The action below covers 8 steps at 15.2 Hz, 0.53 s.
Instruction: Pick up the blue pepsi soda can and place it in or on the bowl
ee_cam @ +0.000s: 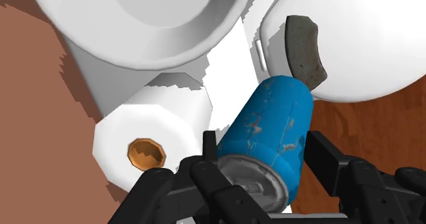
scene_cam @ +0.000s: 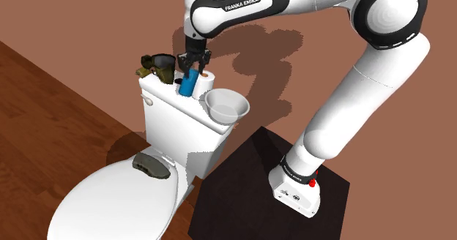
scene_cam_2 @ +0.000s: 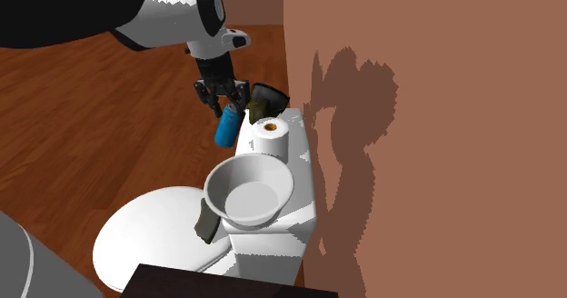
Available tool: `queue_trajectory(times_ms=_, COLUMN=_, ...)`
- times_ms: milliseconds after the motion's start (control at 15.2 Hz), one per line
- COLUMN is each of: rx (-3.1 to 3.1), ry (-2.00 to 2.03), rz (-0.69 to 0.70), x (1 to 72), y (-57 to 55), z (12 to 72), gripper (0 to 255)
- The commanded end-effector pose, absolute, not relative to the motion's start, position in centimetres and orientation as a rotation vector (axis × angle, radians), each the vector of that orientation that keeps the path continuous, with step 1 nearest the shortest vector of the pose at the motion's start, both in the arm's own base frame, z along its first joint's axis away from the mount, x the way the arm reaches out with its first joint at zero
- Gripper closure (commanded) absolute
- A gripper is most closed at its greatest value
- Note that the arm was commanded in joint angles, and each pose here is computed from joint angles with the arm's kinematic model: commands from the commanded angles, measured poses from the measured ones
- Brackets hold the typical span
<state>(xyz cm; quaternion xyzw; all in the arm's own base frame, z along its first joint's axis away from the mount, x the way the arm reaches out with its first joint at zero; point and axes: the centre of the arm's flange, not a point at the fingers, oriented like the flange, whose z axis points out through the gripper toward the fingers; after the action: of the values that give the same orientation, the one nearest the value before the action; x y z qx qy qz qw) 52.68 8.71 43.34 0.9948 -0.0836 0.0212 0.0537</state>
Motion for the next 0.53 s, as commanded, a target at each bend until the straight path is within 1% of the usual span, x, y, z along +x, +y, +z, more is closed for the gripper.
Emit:
queue_trajectory(times_ms=0, rx=3.023, ry=-0.254, rz=0.064, x=52.7, y=8.7, z=44.4, gripper=255)
queue_trajectory(times_ms=462, rx=3.023, ry=-0.254, rz=0.064, x=52.7, y=8.7, z=48.1, gripper=255)
